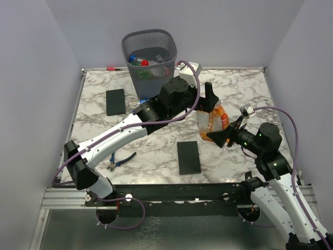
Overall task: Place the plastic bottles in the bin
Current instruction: Pick up the plastic bottle at the center of the board.
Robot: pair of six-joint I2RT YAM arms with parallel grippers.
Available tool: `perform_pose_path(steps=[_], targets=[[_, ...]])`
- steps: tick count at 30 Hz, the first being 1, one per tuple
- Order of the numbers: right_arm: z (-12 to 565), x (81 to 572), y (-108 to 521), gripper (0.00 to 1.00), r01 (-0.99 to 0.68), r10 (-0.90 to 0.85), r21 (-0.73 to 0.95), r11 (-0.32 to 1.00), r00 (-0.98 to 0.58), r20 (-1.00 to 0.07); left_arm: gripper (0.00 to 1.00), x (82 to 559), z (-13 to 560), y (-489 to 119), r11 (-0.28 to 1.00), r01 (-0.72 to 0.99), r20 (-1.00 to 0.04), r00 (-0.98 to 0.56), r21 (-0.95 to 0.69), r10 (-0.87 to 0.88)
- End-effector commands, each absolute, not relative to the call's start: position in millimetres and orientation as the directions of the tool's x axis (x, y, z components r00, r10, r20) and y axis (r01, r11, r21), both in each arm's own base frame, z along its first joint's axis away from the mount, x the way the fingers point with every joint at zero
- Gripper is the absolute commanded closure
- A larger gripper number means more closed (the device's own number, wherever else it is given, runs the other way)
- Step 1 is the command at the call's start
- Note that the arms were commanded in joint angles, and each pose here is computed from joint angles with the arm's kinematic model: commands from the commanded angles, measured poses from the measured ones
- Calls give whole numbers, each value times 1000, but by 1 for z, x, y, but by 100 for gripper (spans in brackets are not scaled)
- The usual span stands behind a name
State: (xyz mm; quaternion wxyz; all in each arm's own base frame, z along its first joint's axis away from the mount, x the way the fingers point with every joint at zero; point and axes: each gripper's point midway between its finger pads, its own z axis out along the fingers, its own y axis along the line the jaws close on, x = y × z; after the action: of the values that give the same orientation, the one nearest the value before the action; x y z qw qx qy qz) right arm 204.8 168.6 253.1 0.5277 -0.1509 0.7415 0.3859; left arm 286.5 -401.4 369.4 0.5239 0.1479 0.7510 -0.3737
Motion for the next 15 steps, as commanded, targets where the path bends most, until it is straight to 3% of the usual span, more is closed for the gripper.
perform_pose_path(steps=[1, 12, 15], targets=[[263, 205, 168, 60, -639, 182, 396, 659, -375, -909, 8, 289, 384, -402, 702, 611, -918, -362, -366, -163], [262, 203, 170, 60, -647, 182, 399, 649, -378, -908, 38, 290, 371, -412, 699, 628, -922, -367, -342, -122], [262, 202, 171, 59, -652, 181, 400, 644, -378, -908, 55, 290, 367, -415, 698, 631, -922, -369, -338, -112]])
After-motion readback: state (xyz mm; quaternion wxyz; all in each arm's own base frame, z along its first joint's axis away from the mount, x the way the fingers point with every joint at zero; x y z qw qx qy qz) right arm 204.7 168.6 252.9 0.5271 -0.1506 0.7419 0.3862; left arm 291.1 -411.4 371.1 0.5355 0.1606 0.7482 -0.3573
